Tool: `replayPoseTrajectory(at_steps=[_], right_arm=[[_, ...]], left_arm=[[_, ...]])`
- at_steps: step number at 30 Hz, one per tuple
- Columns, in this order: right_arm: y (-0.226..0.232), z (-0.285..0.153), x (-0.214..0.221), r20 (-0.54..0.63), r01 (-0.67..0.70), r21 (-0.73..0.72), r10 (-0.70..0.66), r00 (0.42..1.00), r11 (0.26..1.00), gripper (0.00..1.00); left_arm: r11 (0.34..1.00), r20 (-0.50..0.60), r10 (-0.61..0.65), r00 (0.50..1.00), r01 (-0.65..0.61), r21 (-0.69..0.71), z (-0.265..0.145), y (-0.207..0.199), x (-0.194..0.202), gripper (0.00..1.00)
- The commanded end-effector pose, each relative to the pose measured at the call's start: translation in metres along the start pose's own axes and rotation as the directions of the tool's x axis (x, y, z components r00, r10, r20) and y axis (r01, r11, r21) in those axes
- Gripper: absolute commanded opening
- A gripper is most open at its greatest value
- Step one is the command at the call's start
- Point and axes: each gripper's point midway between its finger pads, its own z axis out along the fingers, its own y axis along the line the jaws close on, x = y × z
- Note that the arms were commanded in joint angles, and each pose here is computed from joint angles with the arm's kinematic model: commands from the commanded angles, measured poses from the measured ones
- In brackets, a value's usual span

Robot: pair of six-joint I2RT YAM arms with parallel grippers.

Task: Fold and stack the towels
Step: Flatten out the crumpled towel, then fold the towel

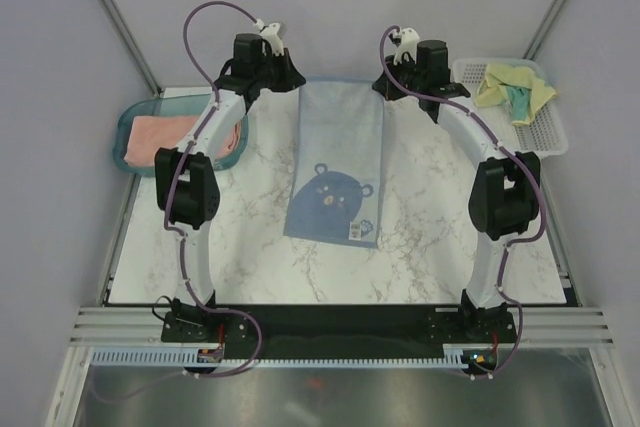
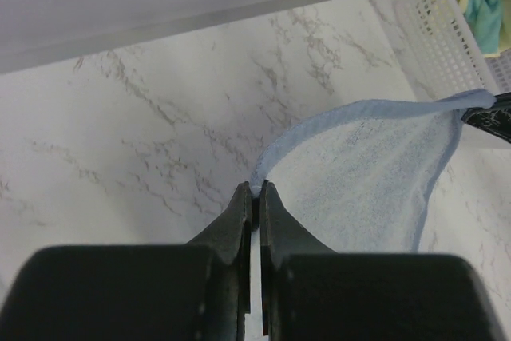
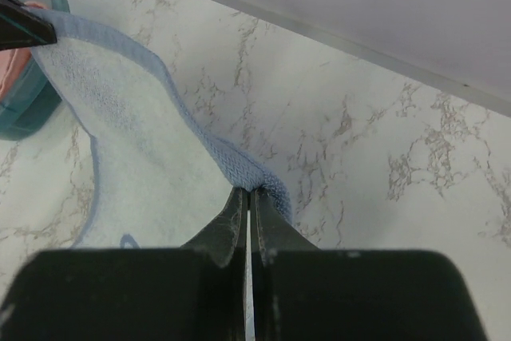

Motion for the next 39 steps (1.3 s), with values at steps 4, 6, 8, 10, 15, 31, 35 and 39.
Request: replayPoseTrajectory(at_steps=[4, 6, 8, 10, 15, 31, 35, 39], right_arm=[[0.003, 0.008, 0.0, 0.001, 0.137, -0.098, -0.138, 0.99, 0.986, 0.0], [0.003, 0.004, 0.019, -0.043, 0.135, -0.101, -0.14, 0.989, 0.986, 0.0], [0.006, -0.006, 0.035, -0.087, 0.121, -0.1, -0.129, 0.988, 0.988, 0.0], [0.011, -0.02, 0.04, -0.112, 0.113, -0.105, -0.125, 0.986, 0.988, 0.0], [0.017, -0.046, 0.083, -0.25, 0.049, -0.1, -0.072, 0.966, 0.994, 0.0], [0.072, -0.122, 0.171, -0.447, -0.05, -0.089, 0.005, 0.894, 0.995, 0.0], [0.087, -0.135, 0.198, -0.495, -0.067, -0.089, 0.014, 0.869, 0.994, 0.0], [0.095, -0.142, 0.213, -0.524, -0.068, -0.077, 0.017, 0.852, 0.995, 0.0]], left_arm=[[0.985, 0.082, 0.134, 0.988, -0.142, 0.098, 0.009, -0.007, -0.025, 0.02], [0.984, 0.049, 0.149, 0.988, -0.153, 0.091, 0.009, 0.001, -0.009, 0.02], [0.984, 0.017, 0.154, 0.988, -0.155, 0.083, 0.005, 0.005, 0.008, 0.02], [0.982, -0.007, 0.157, 0.988, -0.156, 0.108, 0.002, 0.002, 0.021, 0.02], [0.987, -0.076, 0.121, 0.99, -0.111, 0.118, -0.019, 0.0, 0.062, 0.02], [0.993, -0.163, 0.064, 0.985, -0.047, 0.106, -0.095, -0.026, 0.143, 0.02], [0.996, -0.196, 0.049, 0.979, -0.033, 0.081, -0.106, -0.027, 0.164, 0.02], [0.999, -0.236, 0.013, 0.972, -0.002, 0.049, -0.113, -0.026, 0.184, 0.02]])
